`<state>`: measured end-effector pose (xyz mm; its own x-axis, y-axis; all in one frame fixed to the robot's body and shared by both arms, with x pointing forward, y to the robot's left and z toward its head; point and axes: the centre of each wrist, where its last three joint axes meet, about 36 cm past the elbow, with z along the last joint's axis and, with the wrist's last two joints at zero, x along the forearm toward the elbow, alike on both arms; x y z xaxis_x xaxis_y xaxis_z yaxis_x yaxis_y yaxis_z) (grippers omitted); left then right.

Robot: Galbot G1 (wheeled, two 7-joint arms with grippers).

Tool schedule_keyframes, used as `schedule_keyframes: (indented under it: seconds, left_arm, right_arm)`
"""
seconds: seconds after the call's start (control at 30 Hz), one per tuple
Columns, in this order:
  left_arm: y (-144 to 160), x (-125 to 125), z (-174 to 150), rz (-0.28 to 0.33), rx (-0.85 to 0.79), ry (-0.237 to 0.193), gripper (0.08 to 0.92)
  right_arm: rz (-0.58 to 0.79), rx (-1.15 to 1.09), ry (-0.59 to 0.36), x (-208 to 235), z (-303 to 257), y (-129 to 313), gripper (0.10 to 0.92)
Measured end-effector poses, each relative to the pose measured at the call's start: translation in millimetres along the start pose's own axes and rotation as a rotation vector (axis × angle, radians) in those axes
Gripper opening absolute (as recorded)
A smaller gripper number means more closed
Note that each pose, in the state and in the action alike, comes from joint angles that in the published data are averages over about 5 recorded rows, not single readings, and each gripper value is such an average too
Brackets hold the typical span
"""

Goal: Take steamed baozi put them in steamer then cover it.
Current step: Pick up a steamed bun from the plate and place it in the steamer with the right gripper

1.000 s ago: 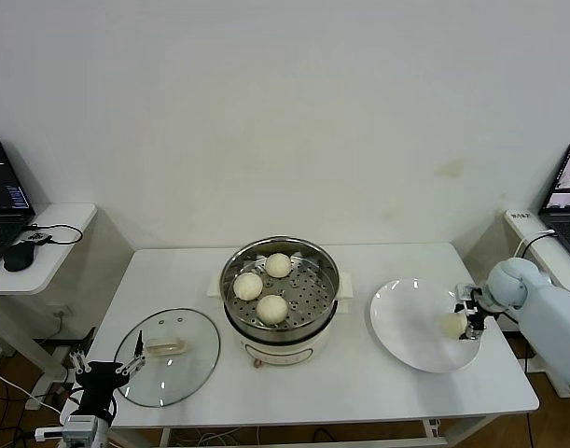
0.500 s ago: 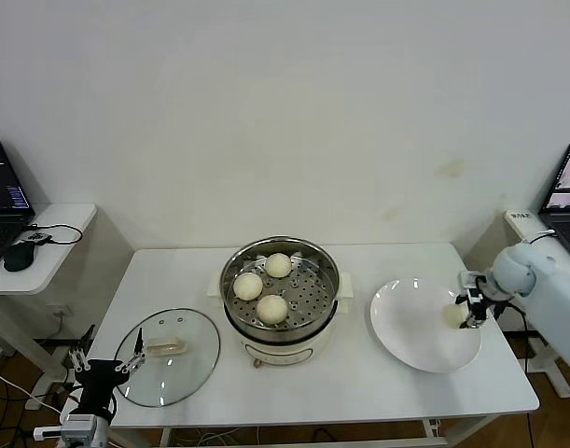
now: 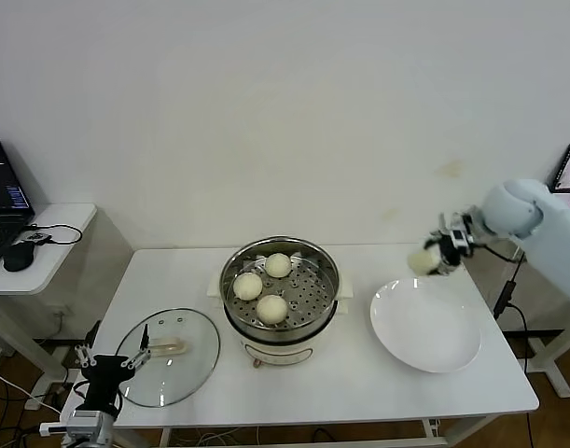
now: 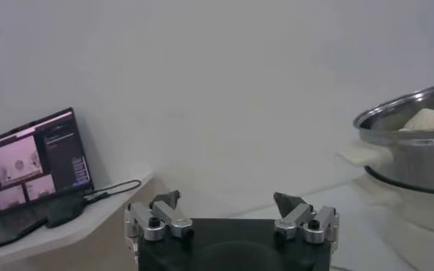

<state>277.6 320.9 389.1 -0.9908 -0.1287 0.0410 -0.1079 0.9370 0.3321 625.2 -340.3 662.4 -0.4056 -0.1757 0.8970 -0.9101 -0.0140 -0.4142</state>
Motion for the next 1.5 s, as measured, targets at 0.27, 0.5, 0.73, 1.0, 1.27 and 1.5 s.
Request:
schedule_keyframes:
  seconds: [0.27,0.5,0.73,1.0,1.27,1.5]
  left_arm:
    - [-4.1,-0.3,-0.6,-0.004,0.011,0.004,0.823]
    - [-7.4,1.2,0.2,-0.007,0.019,0.007,0.823]
    - [-4.6,1.7,0.6,-0.018,0.021,0.006,0.823]
    - [-2.2,1.2,2.9,-0.021,0.018,0.009,0.823]
    - [-4.0,1.3,4.1,-0.019,0.021,0.012,0.823]
    - [-5.0,1.0,3.8,-0.017,0.021,0.011,0.823]
  right_arm:
    - [-0.027,-0.008,-0.124,0.9,-89.5,-13.6,0.636]
    - [-0.072,-0.032,-0.161,-22.8,-156.4,-14.4,0.636]
    - [-0.105,-0.045,-0.133,-61.8,-196.6,-6.4,0.636]
    - [-0.127,-0.061,-0.083,-98.1,-209.4,3.8,0.636]
    - [-0.149,-0.070,-0.054,-116.4,-210.6,12.9,0.636]
    - [-0.145,-0.072,-0.046,-117.3,-208.9,15.2,0.711]
